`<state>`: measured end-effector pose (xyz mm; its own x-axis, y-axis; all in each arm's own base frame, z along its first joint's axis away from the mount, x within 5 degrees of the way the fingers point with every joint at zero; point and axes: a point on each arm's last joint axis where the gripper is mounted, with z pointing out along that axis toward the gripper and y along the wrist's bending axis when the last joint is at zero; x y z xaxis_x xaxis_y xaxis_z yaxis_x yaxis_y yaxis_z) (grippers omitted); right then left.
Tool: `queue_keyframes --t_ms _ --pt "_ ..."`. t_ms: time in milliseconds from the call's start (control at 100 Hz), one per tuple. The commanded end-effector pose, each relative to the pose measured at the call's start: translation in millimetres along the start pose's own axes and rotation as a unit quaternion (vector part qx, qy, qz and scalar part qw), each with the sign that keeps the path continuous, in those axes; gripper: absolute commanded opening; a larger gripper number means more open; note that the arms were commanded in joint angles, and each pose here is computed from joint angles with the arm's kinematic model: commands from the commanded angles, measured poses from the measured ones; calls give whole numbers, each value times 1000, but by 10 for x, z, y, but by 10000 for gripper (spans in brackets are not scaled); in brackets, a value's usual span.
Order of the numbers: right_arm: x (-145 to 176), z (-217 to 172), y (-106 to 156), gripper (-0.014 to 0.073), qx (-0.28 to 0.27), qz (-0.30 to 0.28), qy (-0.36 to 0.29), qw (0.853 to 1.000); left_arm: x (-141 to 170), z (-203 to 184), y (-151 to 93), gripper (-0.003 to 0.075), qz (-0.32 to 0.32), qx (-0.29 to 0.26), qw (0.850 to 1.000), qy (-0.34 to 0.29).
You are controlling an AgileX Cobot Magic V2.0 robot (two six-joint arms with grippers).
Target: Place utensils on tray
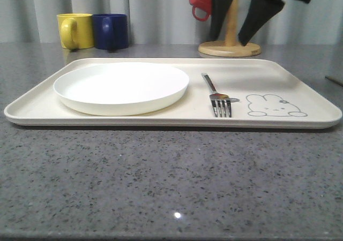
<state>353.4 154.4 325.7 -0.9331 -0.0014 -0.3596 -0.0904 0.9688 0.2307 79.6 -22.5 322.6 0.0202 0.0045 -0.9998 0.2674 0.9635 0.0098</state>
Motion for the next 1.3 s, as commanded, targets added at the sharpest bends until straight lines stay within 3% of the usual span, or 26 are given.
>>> queue_keyframes --t_ms 0,270,520,1290 --pt "-67 -472 -207 375 4 -19 -49 999 -158 -10 16 -18 -3 -8 999 -50" --pt "-106 -685 -1010 375 63 9 -22 998 -158 -10 16 -18 -3 -8 999 -50" --pt "-9 -558 -1420 375 124 33 9 992 -158 -10 16 -18 -3 -8 999 -50" --pt "42 -52 -1582 375 125 24 88 988 -158 -10 16 -18 -3 -8 999 -50"
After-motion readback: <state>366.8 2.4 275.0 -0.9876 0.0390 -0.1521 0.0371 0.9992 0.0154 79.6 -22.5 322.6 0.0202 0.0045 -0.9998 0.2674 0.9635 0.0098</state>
